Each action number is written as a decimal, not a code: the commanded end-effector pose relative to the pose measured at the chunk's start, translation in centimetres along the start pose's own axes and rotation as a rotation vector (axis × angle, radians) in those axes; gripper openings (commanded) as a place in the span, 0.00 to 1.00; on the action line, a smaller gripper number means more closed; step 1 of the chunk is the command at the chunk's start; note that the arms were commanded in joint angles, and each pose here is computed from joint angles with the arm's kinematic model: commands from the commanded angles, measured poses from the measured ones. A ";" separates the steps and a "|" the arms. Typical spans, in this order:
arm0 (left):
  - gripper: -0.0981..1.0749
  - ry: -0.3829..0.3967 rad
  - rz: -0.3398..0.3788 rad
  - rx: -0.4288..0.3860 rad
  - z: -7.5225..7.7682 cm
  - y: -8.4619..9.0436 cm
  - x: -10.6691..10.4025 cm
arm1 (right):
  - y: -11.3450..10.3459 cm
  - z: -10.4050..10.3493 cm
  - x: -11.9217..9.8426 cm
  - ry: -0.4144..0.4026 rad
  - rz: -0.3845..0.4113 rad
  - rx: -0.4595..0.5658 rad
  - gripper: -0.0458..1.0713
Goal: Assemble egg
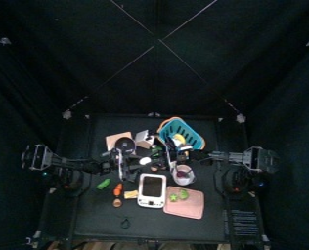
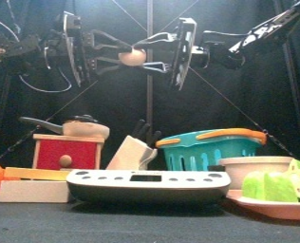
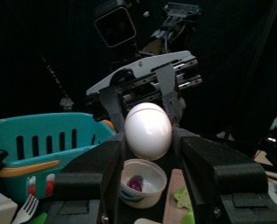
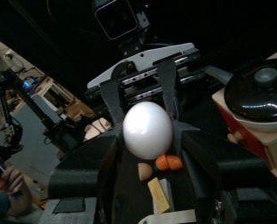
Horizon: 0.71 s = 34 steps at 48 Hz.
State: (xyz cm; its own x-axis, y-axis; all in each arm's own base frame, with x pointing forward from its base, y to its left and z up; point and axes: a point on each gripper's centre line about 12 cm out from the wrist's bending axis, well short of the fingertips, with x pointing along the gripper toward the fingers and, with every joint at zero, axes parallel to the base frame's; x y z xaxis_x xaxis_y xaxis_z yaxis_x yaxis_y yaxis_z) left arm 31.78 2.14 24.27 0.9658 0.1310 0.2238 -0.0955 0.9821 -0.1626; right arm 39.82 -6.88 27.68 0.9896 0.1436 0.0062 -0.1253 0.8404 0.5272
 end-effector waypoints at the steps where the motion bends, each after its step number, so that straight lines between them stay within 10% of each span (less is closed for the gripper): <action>1: 0.83 -0.024 -0.002 -0.005 0.5 -0.1 0.1 | 0.7 1.1 -0.1 -0.029 0.018 -0.014 0.61; 34: 0.96 -0.032 0.020 -0.017 0.7 0.3 -1.6 | 0.7 -0.5 -1.4 -0.001 0.002 0.022 0.61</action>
State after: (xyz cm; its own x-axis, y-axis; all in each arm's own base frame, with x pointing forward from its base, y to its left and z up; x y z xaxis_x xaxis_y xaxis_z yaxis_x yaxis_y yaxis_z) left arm 30.15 2.27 23.91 0.9621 0.1529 0.2260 -0.1121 0.9766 -0.1835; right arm 39.02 -6.61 25.92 0.9891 0.1421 -0.0378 -0.0981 0.8294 0.5499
